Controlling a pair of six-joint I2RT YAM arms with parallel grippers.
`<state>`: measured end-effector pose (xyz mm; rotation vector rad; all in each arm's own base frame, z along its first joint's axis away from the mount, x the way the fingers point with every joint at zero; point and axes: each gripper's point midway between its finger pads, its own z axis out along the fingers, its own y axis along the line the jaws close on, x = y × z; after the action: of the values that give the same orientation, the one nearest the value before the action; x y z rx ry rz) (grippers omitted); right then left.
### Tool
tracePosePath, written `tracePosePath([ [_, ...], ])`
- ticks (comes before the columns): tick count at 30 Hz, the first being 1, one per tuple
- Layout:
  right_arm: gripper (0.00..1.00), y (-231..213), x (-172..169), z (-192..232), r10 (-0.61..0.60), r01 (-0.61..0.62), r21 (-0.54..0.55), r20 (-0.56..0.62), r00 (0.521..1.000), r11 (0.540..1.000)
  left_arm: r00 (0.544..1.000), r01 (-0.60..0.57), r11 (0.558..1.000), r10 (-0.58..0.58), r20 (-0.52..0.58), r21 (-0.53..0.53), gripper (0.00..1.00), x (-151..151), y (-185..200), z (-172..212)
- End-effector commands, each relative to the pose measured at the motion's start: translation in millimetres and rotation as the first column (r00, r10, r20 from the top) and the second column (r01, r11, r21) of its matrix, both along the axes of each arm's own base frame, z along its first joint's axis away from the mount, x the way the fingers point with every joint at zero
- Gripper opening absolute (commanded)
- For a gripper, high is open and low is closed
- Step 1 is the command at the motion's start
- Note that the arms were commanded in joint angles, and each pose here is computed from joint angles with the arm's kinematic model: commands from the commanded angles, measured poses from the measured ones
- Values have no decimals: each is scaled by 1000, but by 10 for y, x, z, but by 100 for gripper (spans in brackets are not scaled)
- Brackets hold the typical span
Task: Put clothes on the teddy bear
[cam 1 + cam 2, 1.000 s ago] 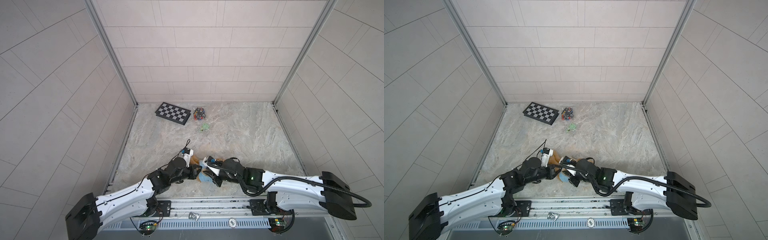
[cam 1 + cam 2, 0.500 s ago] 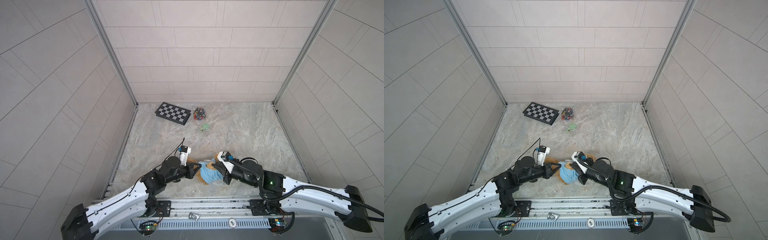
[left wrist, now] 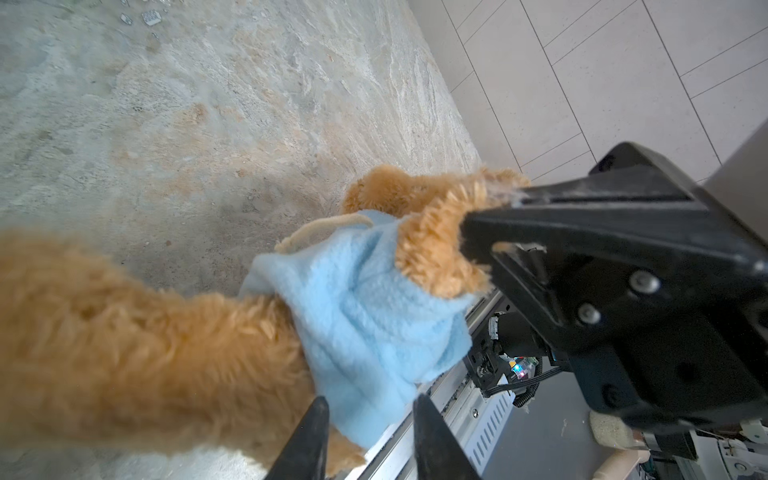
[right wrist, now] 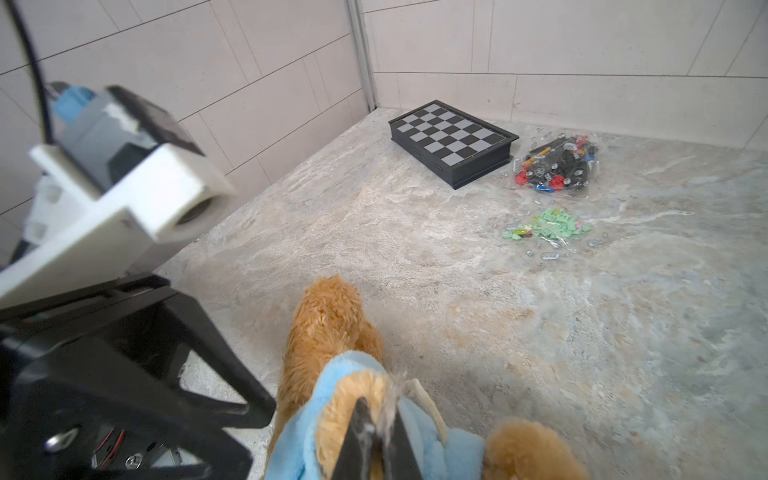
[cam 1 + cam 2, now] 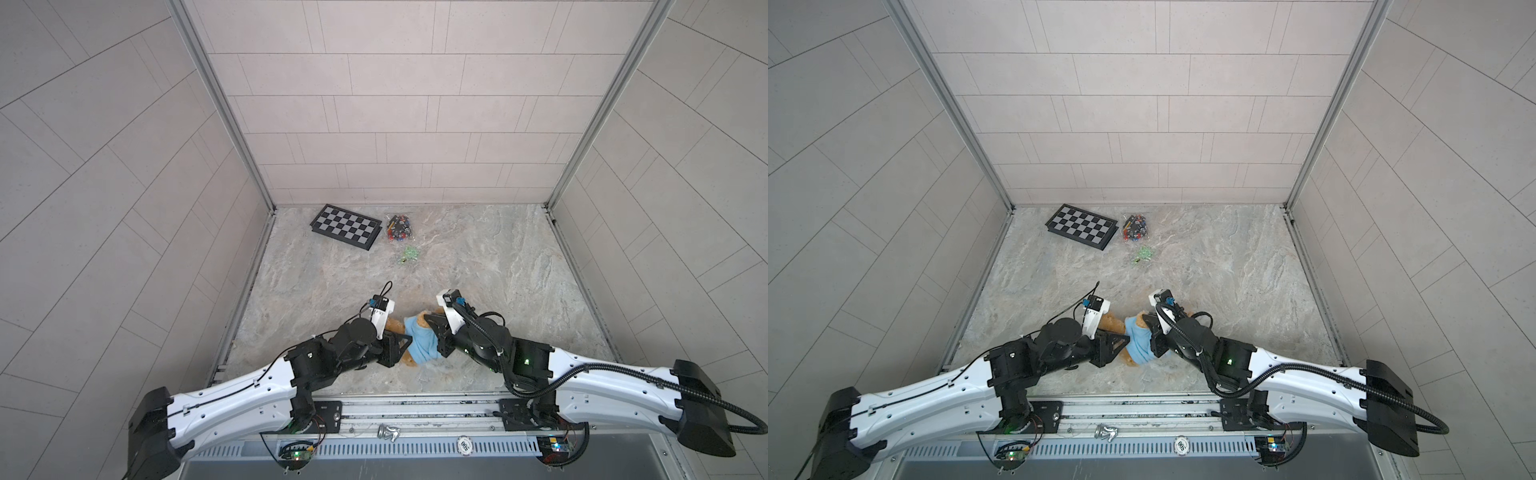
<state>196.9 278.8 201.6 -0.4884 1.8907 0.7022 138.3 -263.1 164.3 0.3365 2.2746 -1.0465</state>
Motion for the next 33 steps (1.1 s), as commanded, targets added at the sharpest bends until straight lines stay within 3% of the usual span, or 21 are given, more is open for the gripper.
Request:
tracePosePath([
  [1,0,4,84,214,-56,55,88,0,998,995,999,-46,999,46,2,19,38,-15,57,-28],
  [9,0,119,13,245,8,-6,127,-18,1000,992,989,-150,985,151,-1,85,38,201,53,-185],
  [13,0,189,-48,246,58,-53,145,-28,998,988,987,-158,987,158,-8,42,36,316,-50,-183],
  [14,0,207,-65,246,72,-67,143,-29,997,987,988,-156,986,157,-9,53,32,328,-61,-204],
  [16,0,248,-115,274,112,-107,160,-27,993,981,988,-151,986,152,-18,67,11,333,-80,-253],
  [18,0,263,-159,345,164,-157,198,-20,986,968,986,-159,985,162,-34,70,0,338,-44,-334],
  [23,0,135,-164,534,252,-225,299,-54,966,927,978,-197,978,201,-49,70,0,364,151,-478],
  [28,0,-221,24,545,159,-102,344,-140,977,933,981,-179,975,188,-54,134,0,284,310,-610],
  [33,0,-477,218,327,31,32,311,-197,980,950,990,-107,978,122,-71,177,0,129,386,-666],
])
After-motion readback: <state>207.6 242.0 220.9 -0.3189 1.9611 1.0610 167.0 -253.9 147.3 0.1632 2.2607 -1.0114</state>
